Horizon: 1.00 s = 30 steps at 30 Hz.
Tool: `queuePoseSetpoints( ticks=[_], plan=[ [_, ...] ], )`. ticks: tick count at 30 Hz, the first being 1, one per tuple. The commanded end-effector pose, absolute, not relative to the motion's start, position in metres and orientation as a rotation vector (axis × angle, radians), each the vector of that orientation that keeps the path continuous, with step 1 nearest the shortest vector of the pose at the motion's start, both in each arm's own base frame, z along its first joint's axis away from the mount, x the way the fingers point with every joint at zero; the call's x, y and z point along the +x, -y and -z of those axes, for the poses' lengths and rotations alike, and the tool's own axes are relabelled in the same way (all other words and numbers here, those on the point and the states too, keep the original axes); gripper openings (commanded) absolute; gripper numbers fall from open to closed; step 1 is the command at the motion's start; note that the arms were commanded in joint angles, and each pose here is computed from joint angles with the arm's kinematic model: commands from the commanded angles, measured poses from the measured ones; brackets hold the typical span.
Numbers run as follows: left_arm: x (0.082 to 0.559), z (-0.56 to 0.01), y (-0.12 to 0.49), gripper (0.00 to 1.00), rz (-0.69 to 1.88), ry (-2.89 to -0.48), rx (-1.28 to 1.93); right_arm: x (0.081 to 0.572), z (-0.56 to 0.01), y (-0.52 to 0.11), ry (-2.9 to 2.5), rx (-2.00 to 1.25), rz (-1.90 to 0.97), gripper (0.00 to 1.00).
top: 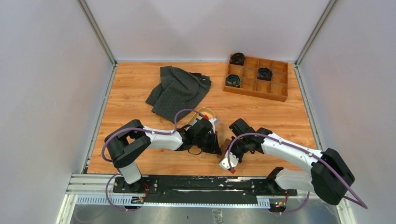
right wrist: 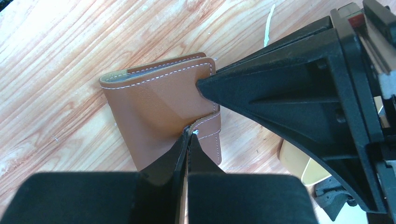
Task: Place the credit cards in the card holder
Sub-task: Close the card holder at the center of the board.
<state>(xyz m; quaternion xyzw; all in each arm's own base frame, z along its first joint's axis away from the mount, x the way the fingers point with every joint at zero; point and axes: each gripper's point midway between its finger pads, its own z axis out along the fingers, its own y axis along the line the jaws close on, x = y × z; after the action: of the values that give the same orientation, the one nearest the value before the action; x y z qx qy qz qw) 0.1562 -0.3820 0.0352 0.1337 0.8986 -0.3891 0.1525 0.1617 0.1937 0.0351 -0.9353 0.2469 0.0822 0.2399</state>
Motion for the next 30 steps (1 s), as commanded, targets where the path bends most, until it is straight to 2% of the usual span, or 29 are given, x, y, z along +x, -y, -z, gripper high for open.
queuePoseSetpoints(
  ticks=[1, 30],
  plan=[
    [0.169, -0.014, 0.366, 0.0, 0.978, -2.608, 0.351, 0.073, 0.013, -0.127, -0.855, -2.837, -0.633, 0.0],
    [0.187, -0.019, 0.357, 0.0, 0.96, -2.586, 0.285, 0.068, 0.014, -0.125, -0.839, -2.949, -0.643, 0.0]
  ],
)
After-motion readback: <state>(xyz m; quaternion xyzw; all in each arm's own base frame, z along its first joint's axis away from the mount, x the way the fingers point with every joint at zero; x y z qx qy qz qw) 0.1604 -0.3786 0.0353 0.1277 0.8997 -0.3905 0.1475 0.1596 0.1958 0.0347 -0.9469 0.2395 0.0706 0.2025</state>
